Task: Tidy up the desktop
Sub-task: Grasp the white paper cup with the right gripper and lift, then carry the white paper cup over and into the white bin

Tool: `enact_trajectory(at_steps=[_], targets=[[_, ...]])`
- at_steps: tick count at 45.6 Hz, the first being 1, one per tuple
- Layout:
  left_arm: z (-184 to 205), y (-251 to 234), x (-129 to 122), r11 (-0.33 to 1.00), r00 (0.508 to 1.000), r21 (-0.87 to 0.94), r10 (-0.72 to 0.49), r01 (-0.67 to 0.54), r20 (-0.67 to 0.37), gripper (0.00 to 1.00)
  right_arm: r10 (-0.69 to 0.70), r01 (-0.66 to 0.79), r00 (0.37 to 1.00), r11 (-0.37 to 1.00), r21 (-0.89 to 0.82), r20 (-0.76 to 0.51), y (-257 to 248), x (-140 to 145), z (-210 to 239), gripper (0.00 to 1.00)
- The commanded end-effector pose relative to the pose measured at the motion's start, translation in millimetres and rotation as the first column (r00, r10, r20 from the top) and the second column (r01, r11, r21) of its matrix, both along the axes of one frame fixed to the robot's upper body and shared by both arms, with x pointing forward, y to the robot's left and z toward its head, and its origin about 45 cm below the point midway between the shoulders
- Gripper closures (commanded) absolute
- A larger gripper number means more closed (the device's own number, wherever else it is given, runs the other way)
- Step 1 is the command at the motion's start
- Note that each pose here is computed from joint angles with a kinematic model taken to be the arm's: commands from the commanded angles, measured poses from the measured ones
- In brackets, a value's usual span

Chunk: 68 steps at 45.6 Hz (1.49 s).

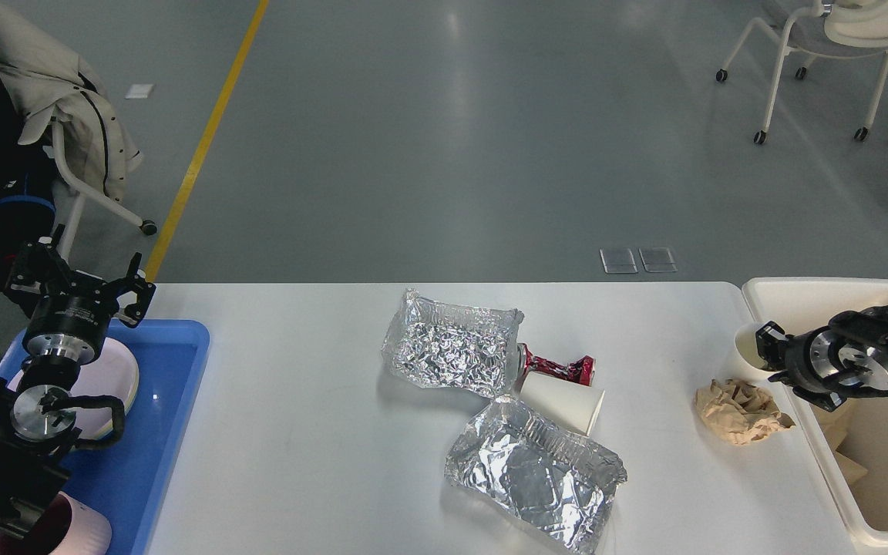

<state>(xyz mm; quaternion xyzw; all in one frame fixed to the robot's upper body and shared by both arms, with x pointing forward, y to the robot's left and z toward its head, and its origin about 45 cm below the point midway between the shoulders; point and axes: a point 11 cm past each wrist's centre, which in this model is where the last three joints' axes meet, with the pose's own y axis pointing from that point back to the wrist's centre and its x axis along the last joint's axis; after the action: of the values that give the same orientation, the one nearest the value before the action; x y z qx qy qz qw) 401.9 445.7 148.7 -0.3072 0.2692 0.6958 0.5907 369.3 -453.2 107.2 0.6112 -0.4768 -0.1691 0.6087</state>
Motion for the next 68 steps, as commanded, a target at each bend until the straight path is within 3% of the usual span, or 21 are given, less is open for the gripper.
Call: enact_trajectory(at_steps=[1, 17, 24, 32, 38, 44, 49, 57, 64, 68], targets=[[0, 1, 0, 1.0, 1.0, 0.001, 0.001, -0.001, 0.001, 0.02, -0.01, 0.01, 1.0, 1.0, -0.018, 0.01, -3, -1, -1, 1.0], [0, 0, 0, 1.0, 1.0, 0.0, 0.0, 0.0, 0.0, 0.02, -0.019, 0.02, 0.999, 0.999, -0.03, 0.03, -10, 3, 11, 1.0], [0, 1, 0, 1.0, 1.0, 0.002, 0.0, 0.0, 0.0, 0.02, 0.049, -0.052, 0.995, 0.998, 0.028, 0.092, 14, 33, 63, 1.0], [0, 1, 0, 1.0, 1.0, 0.002, 0.0, 0.0, 0.0, 0.02, 0.278, -0.281, 0.958, 0.959, 0.027, 0.077, 70, 60, 140, 1.0], [0, 1, 0, 1.0, 1.0, 0.002, 0.0, 0.0, 0.0, 0.02, 0.517, -0.517, 0.856, 0.855, 0.027, 0.013, 140, 63, 206, 1.0], [0, 0, 0, 1.0, 1.0, 0.001, -0.001, 0.001, 0.0, 0.02, 0.711, -0.711, 0.698, 0.702, 0.031, -0.084, 216, 43, 250, 1.0], [0, 1, 0, 1.0, 1.0, 0.002, 0.0, 0.0, 0.0, 0.02, 0.793, -0.8, 0.592, 0.6, 0.013, -0.146, 260, 24, 265, 1.0], [0, 1, 0, 1.0, 1.0, 0.001, 0.001, -0.001, 0.001, 0.02, 0.856, -0.873, 0.477, 0.487, 0.0, -0.198, 305, -1, 271, 1.0], [0, 1, 0, 1.0, 1.0, 0.001, 0.001, -0.001, 0.001, 0.02, 0.841, -0.858, 0.506, 0.513, -0.013, -0.19, 296, 5, 269, 1.0], [0, 1, 0, 1.0, 1.0, 0.002, 0.0, 0.0, 0.0, 0.02, 0.769, -0.79, 0.604, 0.612, -0.029, -0.211, 249, 18, 251, 1.0]])
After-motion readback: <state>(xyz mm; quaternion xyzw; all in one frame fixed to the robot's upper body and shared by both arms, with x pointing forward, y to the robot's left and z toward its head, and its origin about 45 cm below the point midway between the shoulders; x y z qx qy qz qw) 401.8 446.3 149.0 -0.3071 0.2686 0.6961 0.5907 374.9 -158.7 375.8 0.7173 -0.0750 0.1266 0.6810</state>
